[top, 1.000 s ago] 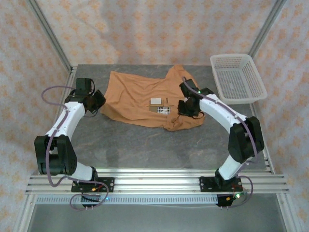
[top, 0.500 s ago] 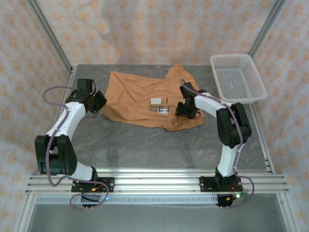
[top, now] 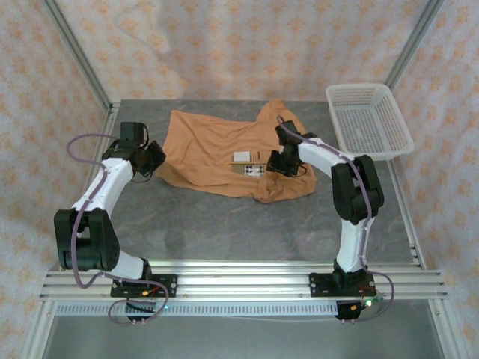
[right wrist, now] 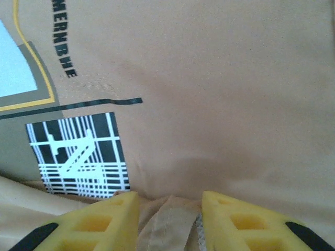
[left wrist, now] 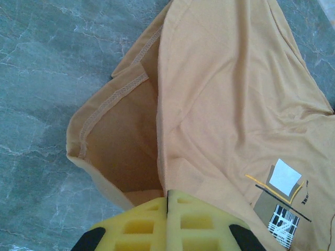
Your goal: Fold the inside-out t-shirt
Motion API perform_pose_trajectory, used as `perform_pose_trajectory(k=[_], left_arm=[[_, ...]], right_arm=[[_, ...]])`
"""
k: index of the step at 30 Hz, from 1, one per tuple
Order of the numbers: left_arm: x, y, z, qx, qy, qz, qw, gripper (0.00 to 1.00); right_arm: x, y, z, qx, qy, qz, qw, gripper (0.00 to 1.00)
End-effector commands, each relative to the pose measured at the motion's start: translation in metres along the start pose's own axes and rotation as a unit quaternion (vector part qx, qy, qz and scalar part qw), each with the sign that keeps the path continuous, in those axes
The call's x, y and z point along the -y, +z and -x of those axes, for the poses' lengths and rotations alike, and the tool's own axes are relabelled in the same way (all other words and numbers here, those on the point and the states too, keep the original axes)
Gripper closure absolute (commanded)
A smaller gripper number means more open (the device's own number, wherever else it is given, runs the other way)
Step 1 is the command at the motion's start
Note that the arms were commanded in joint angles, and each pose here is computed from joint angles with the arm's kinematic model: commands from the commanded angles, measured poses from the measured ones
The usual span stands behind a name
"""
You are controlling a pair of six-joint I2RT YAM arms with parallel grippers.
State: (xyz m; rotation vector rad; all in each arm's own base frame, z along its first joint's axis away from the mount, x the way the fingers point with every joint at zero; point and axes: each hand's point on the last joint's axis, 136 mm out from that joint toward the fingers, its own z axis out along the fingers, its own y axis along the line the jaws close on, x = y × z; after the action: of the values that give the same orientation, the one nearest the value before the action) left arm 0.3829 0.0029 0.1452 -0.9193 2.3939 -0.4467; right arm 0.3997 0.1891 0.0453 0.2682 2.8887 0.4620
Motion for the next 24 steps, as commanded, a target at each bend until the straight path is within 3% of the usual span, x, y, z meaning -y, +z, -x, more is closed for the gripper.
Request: perform_pose_trajectory(k=[1, 7, 16, 18, 24], left_arm=[[0.0, -0.001, -0.001, 0.001, 0.011, 0.006, 1.0, 1.0], [0.0, -0.001, -0.001, 0.001, 0.012, 0.007, 1.0, 1.0], [0.0, -0.002, -0.001, 0.001, 0.012, 0.007, 1.0, 1.0], [0.001, -0.003, -0.001, 0.002, 0.012, 0.007, 1.0, 1.0], [0.004, -0.01, 0.002, 0.007, 0.013, 0.004, 1.0, 1.0]], right_arm=[[0.002, 0.004, 0.001, -0.009, -0.002, -0.007, 1.0, 0.62], [0.009, -0.001, 0.001, -0.009, -0.016, -0.03, 0.999, 0.57], [0.009, 0.009, -0.003, -0.02, -0.014, -0.025, 0.999, 0.59], [0.01, 0.011, -0.004, -0.022, -0.012, -0.023, 0.999, 0.65], [0.006, -0.011, 0.005, 0.005, -0.015, -0.027, 1.0, 1.0]])
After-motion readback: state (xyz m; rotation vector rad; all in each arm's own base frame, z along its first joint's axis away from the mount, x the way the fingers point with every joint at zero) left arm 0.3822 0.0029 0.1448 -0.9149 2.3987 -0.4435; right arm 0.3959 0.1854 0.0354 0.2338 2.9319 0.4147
